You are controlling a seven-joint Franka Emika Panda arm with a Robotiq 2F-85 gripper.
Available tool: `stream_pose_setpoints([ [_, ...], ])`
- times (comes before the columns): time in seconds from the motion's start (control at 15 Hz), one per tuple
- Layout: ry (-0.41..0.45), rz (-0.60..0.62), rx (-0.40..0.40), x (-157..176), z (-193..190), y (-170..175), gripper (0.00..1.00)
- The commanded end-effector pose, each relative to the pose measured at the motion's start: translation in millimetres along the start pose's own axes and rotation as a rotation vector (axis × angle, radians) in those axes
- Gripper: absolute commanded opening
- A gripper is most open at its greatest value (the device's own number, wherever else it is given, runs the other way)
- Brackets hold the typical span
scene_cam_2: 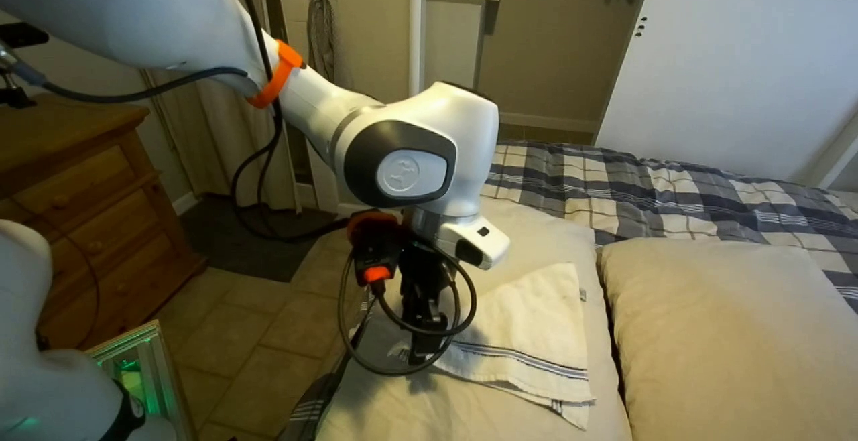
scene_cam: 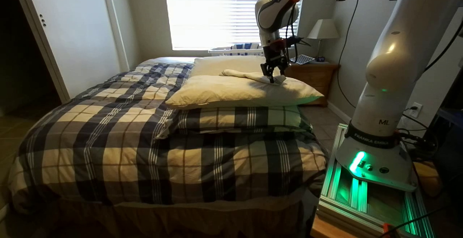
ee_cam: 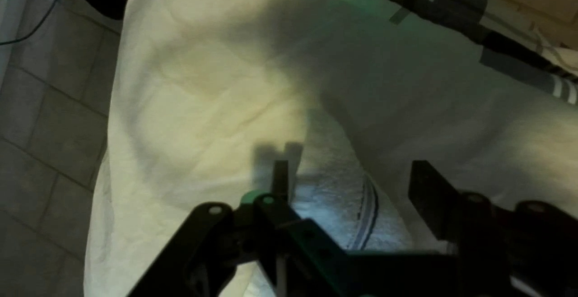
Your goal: Fold the white towel twice in a triangular shape
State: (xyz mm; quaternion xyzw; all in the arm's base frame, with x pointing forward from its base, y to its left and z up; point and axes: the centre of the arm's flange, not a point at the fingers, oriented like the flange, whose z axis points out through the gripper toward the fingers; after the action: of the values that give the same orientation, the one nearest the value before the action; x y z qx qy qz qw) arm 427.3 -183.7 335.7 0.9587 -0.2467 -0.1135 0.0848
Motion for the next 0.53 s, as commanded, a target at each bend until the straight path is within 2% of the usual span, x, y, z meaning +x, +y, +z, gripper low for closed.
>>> stream_pose_setpoints([
  [0.0, 0.058, 0.038, 0.028, -6.5, -4.5, 1.7, 0.41],
  [0.33, 0.093, 0.050, 0.031, -5.9, -16.6, 3.3, 0.06],
  [0.47, 0.128, 0.057, 0.021, -6.1, -29.0, 9.0, 0.03],
])
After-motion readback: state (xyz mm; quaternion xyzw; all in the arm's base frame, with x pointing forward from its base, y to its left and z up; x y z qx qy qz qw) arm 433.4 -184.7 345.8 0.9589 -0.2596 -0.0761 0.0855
